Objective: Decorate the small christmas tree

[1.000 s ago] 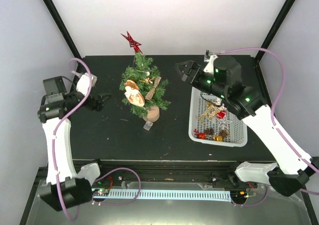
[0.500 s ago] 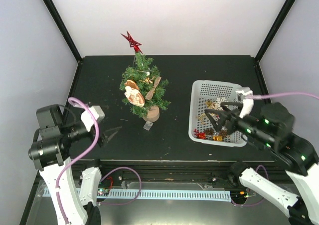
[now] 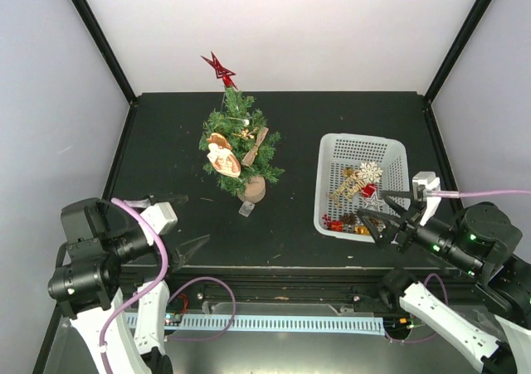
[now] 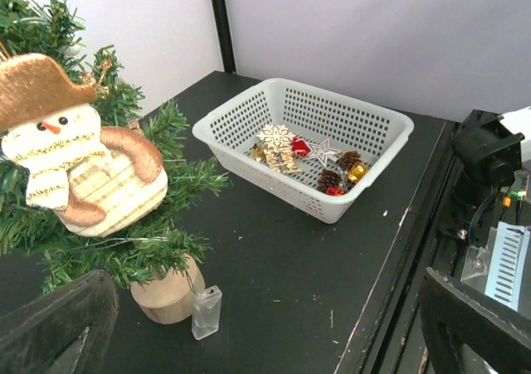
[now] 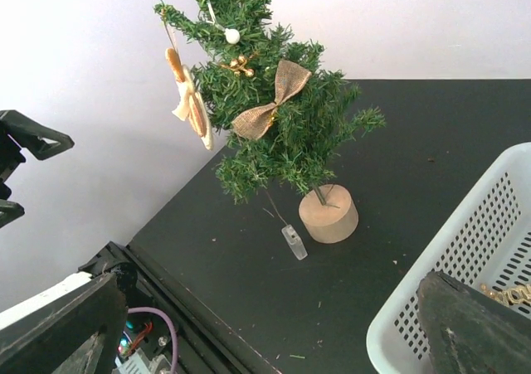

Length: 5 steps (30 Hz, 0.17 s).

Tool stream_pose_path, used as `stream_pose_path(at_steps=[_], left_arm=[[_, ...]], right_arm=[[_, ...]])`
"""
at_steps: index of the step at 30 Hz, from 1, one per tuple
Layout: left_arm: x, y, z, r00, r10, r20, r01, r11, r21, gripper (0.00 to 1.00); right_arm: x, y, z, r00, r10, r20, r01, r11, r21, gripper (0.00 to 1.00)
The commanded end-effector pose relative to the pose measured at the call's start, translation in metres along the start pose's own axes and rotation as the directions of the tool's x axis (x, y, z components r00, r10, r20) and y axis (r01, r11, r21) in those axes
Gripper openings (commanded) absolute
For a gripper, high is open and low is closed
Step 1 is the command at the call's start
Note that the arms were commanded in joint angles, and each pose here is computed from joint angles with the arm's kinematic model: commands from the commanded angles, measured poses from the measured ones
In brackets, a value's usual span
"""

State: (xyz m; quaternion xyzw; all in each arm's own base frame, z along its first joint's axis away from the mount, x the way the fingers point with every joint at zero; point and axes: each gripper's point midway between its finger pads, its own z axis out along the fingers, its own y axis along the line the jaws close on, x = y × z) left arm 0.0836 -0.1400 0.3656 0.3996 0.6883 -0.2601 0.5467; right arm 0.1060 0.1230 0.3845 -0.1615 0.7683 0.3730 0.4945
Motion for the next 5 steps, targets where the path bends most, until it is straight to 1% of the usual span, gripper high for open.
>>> stream_pose_path(at_steps=[1, 5], left_arm=[[-0.0102, -0.0125, -0.0052, 1.000, 0.003, 0.026, -0.003, 1.000, 0.000, 0.99], [-0.0109, -0.0126, -0.0063, 1.000, 0.007, 0.026, -0.006, 1.000, -0.018, 0.99]], right_arm=[[0.0005, 0.0002, -0.0064, 1.000, -0.023, 0.009, 0.023, 1.000, 0.002, 0.95], [0.0006, -0.0036, -0.0090, 0.999, -0.028, 0.020, 0.028, 0.999, 0.023, 0.95]])
